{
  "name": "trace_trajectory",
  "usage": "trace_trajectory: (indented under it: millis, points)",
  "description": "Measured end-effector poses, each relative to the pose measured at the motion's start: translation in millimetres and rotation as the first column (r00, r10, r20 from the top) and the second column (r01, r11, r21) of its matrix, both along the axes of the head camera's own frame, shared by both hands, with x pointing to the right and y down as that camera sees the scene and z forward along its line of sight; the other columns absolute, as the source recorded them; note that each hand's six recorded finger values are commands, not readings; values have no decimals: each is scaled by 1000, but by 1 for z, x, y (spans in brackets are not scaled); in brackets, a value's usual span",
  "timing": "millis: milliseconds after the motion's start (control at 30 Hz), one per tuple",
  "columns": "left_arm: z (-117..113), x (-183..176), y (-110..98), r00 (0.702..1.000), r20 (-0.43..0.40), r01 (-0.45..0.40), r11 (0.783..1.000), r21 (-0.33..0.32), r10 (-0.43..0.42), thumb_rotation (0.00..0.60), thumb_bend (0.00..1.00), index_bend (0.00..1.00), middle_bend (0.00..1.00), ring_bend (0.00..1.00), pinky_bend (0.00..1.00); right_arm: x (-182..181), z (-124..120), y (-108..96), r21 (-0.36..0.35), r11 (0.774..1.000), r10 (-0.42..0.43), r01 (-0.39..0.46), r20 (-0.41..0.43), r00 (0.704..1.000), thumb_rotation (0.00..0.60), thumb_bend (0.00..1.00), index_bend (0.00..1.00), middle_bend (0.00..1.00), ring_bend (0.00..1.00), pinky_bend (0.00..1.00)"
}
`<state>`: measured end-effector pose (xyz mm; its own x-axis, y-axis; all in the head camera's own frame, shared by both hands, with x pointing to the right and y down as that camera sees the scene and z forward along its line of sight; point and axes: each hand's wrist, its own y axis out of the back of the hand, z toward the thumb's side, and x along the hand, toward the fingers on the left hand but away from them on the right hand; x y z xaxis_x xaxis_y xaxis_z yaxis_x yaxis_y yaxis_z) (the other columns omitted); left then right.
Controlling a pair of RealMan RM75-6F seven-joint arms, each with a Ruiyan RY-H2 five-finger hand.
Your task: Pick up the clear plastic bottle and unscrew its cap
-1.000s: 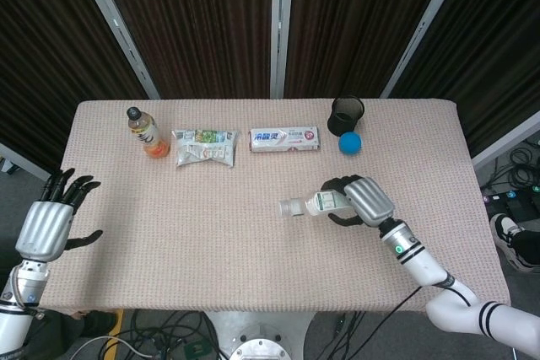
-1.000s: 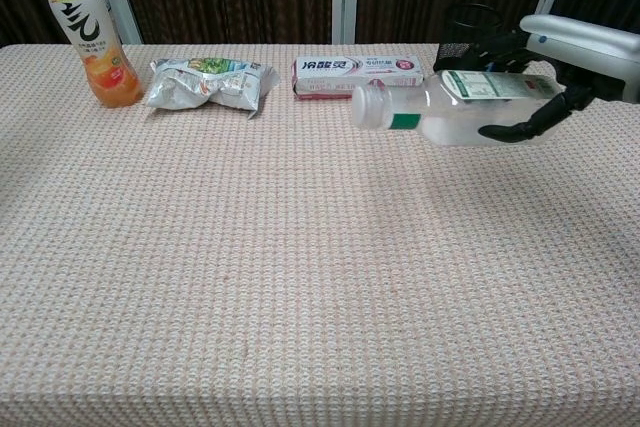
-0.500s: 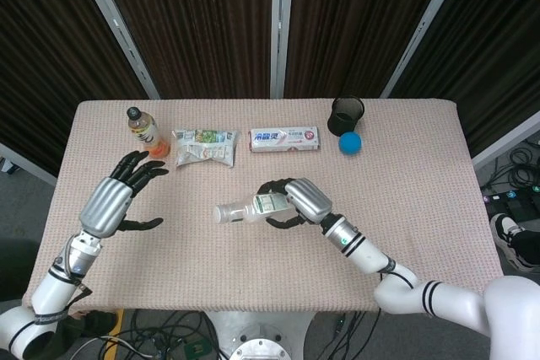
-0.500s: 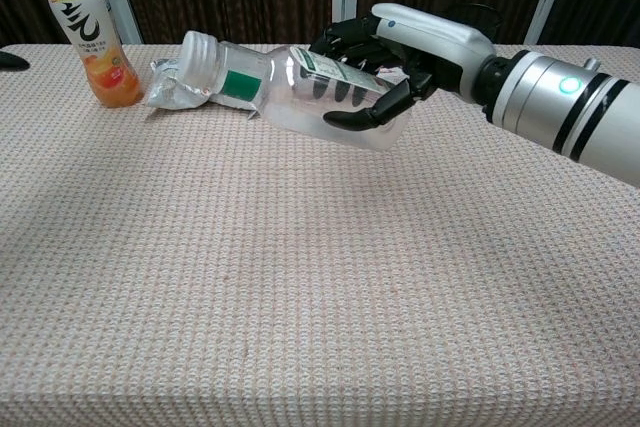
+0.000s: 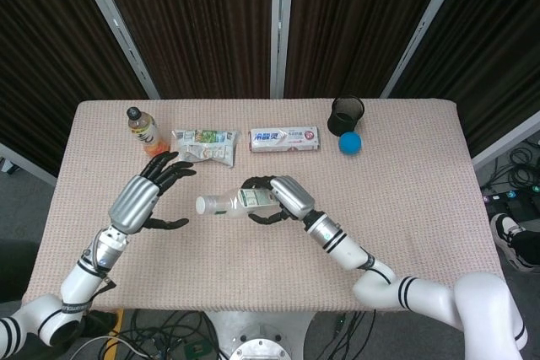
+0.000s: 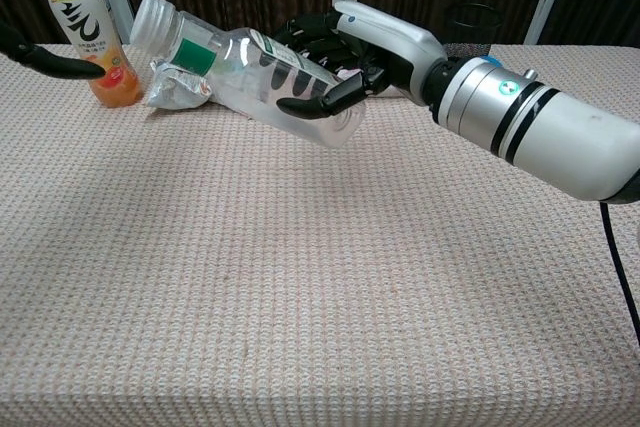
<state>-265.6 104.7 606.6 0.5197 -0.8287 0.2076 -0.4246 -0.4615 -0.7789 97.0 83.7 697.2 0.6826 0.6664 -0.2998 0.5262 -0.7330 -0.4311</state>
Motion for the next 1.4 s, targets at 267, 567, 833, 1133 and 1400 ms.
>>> trace_trajectory:
  millis: [267,567,833,1133,1400]
  points:
    - [2,12,-2,998,-59,16,1000,-8,-16,600,97,222,162,26,39,-7,2,3,-6,1000,-6,6,0,1000,600,665,690,575,471,524]
    - [2,15,-3,998,-63,15,1000,5,-14,600,98,222,162,26,39,-6,2,5,0,1000,-11,11,-14,1000,600,667,691,576,473,527]
    - [-6,20,-7,995,-97,20,1000,16,-18,600,97,222,162,26,41,-9,4,5,1,1000,-30,30,-30,999,600,667,693,578,475,527]
    - [-13,21,-6,994,-112,8,1000,13,-6,600,97,222,162,26,42,-8,5,2,4,1000,-18,18,-27,999,600,668,693,577,476,527]
    - [-6,13,0,997,-73,15,1000,-7,-15,600,97,222,162,26,40,-1,-1,-2,15,1000,1,-1,-12,1000,600,679,693,578,479,527]
